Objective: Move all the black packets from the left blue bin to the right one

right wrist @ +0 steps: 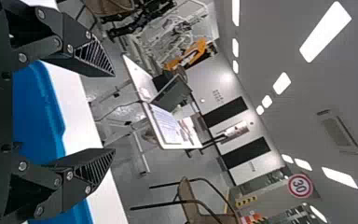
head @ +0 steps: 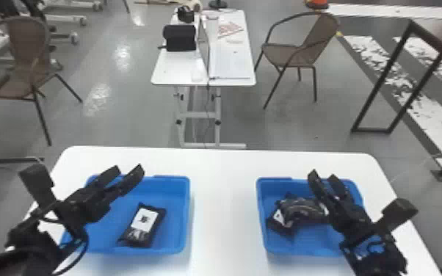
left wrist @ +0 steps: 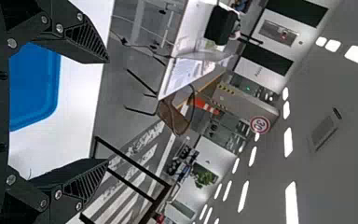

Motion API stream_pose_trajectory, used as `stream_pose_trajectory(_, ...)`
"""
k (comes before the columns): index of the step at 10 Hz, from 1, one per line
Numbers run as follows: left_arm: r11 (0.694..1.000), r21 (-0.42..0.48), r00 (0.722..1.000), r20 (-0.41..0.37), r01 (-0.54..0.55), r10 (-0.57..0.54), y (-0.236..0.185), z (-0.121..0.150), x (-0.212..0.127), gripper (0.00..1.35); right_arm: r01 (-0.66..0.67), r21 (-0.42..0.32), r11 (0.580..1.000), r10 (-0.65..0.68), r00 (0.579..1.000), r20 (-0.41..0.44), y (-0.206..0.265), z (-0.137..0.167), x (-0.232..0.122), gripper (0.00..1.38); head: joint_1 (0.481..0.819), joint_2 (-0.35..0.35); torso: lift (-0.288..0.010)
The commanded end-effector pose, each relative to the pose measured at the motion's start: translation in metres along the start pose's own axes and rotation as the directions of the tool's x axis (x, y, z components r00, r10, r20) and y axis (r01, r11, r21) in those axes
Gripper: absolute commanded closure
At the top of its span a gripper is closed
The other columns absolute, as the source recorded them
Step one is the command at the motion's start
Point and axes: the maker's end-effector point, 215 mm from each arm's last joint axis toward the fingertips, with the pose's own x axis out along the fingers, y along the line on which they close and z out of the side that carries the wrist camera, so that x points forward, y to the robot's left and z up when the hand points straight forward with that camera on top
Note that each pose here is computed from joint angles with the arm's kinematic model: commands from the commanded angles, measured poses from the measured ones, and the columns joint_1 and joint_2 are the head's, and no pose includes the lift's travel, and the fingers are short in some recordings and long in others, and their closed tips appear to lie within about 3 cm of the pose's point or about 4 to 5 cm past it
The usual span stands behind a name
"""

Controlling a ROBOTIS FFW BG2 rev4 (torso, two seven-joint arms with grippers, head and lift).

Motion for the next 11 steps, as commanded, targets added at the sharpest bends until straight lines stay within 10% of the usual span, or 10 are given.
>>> stream_pose_trajectory(1, 0.999, -0.023, 0.99, -0.132, -0.048, 0.044, 0.006, -0.035, -0.005, 0.31, -0.008, 0.015, 1.0, 0.007, 0.997, 0.071, 0.01, 0.023, -0.004, 0.24, 0.695, -0.062, 0.0)
stream_pose_trajectory(5, 0.966, 0.148, 0.803, -0.537, -0.213, 0.259, 0.04, -0.09, -0.029, 0.3, -0.008, 0.054, 0.999, 0.003, 0.996, 0.092, 0.019, 0.019, -0.017, 0.27, 0.695, -0.066, 0.0)
stream_pose_trajectory(9, 0.935, 0.211, 0.598, -0.723, -0.285, 0.346, 0.058, -0.118, -0.046, 0.3, -0.003, 0.077, 0.997, -0.003, 0.997, 0.077, 0.022, 0.005, -0.02, 0.27, 0.695, -0.029, 0.0)
stream_pose_trajectory(11, 0.941, 0.227, 0.554, -0.763, -0.253, 0.333, 0.062, -0.136, -0.035, 0.3, -0.003, 0.079, 0.997, -0.003, 0.997, 0.075, 0.022, 0.004, -0.021, 0.27, 0.695, -0.026, 0.0)
